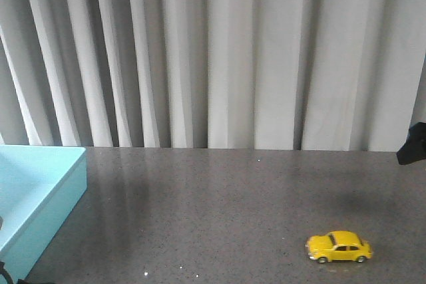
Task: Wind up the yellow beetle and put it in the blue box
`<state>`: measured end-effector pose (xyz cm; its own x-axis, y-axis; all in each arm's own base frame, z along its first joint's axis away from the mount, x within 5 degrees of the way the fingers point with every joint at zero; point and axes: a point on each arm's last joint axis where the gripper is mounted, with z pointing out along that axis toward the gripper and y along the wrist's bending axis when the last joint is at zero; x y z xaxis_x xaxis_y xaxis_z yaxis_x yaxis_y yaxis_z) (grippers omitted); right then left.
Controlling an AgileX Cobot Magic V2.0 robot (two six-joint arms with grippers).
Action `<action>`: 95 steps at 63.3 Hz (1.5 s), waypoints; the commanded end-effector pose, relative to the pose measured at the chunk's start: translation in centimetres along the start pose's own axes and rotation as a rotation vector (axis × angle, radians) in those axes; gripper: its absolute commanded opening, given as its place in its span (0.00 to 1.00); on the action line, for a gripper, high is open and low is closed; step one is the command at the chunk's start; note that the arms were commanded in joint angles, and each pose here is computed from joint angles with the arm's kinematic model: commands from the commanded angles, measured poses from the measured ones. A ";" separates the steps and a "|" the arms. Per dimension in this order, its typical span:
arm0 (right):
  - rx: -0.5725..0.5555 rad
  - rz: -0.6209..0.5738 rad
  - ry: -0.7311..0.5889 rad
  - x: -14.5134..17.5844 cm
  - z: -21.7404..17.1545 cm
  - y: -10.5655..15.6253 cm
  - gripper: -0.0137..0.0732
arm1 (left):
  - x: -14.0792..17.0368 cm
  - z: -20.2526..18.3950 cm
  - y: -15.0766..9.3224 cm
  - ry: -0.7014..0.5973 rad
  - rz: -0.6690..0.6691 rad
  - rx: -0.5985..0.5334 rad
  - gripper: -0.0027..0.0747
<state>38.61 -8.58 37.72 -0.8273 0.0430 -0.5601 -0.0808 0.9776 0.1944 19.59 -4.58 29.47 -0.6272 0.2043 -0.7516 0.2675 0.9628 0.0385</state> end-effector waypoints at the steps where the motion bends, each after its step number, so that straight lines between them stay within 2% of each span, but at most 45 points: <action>1: 0.015 -0.062 -0.089 0.8 -4.8 4.2 0.81 | -1.5 -0.8 -0.1 -0.099 0.001 0.001 0.78; 10: 0.022 -0.134 -0.158 3.5 -6.1 8.6 0.81 | -1.5 -0.8 -0.1 -0.099 -0.001 0.002 0.78; 26: -0.049 -0.190 -0.251 10.8 -5.0 13.3 0.81 | -1.6 -0.8 -0.1 -0.104 -0.002 0.002 0.78; 34: -0.065 -0.165 -0.220 14.4 -4.0 14.1 0.81 | -1.6 -0.8 -0.1 -0.105 -0.001 0.001 0.78; 47: 0.009 -0.173 -0.131 18.3 -2.3 13.6 0.81 | -2.7 -1.2 0.0 -0.117 0.065 -0.003 0.78; 54: 0.024 -0.192 -0.108 19.3 -1.9 13.4 0.81 | -4.2 -0.8 0.0 -0.061 0.169 0.001 0.78; 61: 0.032 -0.203 -0.095 19.4 -1.9 13.3 0.81 | -5.8 0.9 0.1 0.073 0.307 0.028 0.78; 74: 0.033 -0.203 -0.095 19.4 -1.9 13.3 0.81 | -8.6 5.7 0.2 0.293 0.416 0.102 0.78; 84: 0.033 -0.203 -0.095 19.4 -1.9 13.3 0.81 | -10.5 9.2 0.3 0.377 0.541 0.154 0.78; 95: 0.034 -0.214 -0.098 19.4 -1.9 13.3 0.81 | -11.8 12.5 0.5 0.413 0.637 0.189 0.78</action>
<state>20.22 4.84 29.59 -0.7954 -0.1460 -0.5882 -0.2171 0.9748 0.0515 35.13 -8.22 28.27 -0.5784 0.7709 -0.2669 0.7524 0.6305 0.1906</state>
